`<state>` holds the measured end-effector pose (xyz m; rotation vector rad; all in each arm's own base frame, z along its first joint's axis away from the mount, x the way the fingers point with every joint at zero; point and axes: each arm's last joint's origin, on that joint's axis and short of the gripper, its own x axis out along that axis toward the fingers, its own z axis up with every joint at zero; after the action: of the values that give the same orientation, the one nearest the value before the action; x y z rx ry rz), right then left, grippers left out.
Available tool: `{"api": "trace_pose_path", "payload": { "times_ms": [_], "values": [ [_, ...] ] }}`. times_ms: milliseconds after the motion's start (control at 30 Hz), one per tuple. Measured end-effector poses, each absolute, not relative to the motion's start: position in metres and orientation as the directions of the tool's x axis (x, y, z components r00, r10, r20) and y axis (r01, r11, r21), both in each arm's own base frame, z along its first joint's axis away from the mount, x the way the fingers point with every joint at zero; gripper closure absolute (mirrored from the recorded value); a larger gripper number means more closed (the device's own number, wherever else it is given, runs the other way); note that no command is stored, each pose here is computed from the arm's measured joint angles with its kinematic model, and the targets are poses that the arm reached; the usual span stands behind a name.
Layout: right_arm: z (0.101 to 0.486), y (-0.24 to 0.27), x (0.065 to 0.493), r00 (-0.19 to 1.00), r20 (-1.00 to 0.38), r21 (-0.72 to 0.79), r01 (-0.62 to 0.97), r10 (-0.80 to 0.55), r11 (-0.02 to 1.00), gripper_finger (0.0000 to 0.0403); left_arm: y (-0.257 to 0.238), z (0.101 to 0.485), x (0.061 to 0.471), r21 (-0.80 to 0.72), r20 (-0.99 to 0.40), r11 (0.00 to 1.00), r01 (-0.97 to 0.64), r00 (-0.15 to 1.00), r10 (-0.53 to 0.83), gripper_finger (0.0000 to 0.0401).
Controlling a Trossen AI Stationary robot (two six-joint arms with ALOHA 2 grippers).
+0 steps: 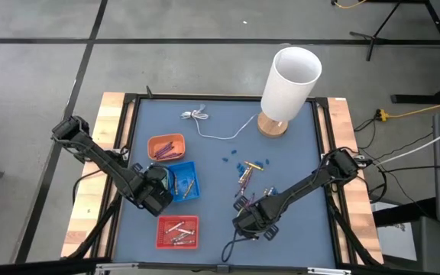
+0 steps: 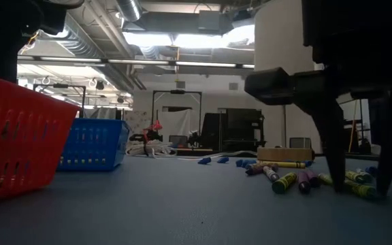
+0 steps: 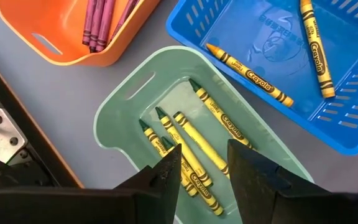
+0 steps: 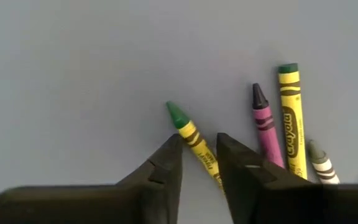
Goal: Sort crayons
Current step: Put the green crayon into the blue green bin
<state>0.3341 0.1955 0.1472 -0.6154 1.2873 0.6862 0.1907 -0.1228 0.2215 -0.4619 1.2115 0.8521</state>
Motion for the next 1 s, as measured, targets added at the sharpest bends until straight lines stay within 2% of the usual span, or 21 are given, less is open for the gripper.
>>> {"api": "trace_pose_path", "payload": {
  "times_ms": [300, 400, 633, 1000],
  "values": [
    [0.147, 0.195, 0.333, 0.139, -0.984, -0.029, -0.751, 0.115, 0.659, 0.0392, -0.125, 0.221, 0.194, 0.081, -0.944, 0.621, -0.78, 0.14, 0.299, 0.0289],
    [0.147, 0.195, 0.333, 0.139, -0.984, -0.029, -0.751, 0.115, 0.659, 0.0392, -0.129, 0.221, 0.2, 0.01, -0.945, 0.64, -0.768, 0.202, 0.257, 0.0289],
    [0.148, 0.196, 0.334, 0.141, -0.983, -0.03, -0.751, 0.115, 0.66, 0.0366, -0.139, 0.223, 0.214, -0.128, -0.919, 0.71, -0.692, 0.352, 0.177, 0.0289],
    [0.188, 0.21, 0.358, 0.273, -0.944, -0.083, -0.742, 0.186, 0.666, 0.0391, -0.152, 0.23, 0.23, -0.24, -0.843, 0.829, -0.506, 0.532, 0.081, 0.0289]
  ]
}}
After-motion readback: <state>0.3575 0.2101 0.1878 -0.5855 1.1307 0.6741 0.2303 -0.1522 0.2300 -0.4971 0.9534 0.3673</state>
